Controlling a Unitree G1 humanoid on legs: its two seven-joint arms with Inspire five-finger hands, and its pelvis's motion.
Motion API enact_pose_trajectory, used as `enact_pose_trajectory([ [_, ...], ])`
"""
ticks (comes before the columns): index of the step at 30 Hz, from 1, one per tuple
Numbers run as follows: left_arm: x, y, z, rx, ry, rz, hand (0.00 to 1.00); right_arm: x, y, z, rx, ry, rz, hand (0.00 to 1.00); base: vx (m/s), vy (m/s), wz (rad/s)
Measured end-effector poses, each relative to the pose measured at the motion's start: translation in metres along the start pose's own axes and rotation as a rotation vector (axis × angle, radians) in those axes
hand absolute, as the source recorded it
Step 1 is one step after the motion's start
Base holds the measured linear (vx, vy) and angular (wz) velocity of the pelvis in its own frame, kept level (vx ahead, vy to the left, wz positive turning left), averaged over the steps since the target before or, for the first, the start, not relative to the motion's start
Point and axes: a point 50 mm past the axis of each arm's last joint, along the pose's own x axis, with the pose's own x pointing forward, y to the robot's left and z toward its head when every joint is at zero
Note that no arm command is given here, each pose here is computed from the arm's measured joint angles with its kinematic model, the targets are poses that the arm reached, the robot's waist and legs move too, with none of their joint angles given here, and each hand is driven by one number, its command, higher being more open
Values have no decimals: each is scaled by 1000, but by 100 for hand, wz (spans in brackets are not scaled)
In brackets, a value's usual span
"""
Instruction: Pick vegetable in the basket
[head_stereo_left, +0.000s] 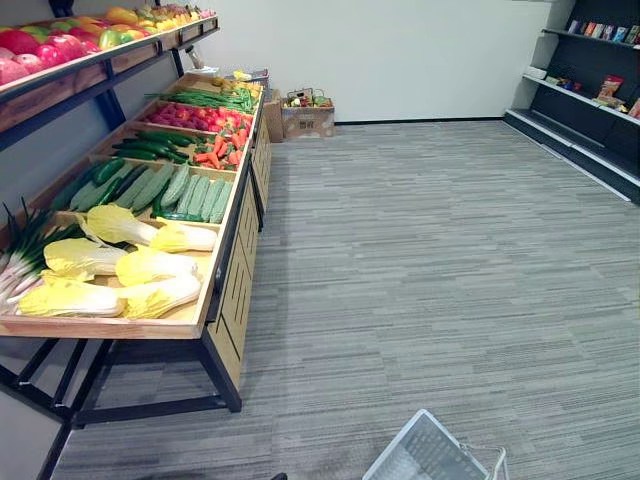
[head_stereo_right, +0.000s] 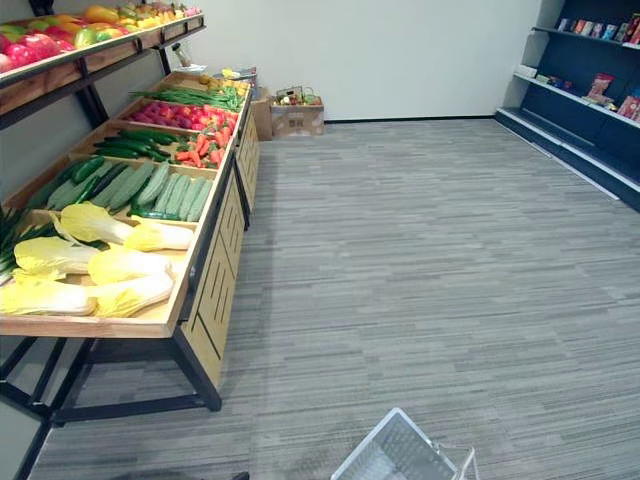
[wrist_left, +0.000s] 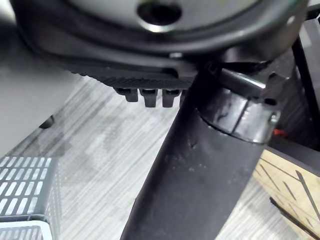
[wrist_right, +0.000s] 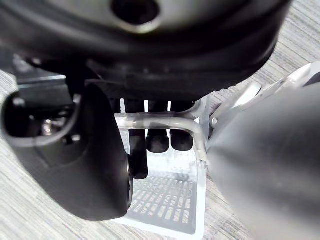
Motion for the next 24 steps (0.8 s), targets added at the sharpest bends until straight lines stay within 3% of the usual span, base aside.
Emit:
enact_pose_trajectory([
  [6,1,-1,5,21,-9,-14,100,1,10,9,91,-67,37,0,-163,27,-11],
  [11,-3,10,4,10,-9,28,100,-1,-2,2,153,-51,-8,0,-24,-105,21],
  [17,-2,10,9,-42,-43,58,100,-1,2,3,195,-54,-10,0,293,-284,-6],
  [24,-3,11,14,-142,-96,52,100,-10,-36,-26,187,71,-140,0,387,-263,28],
])
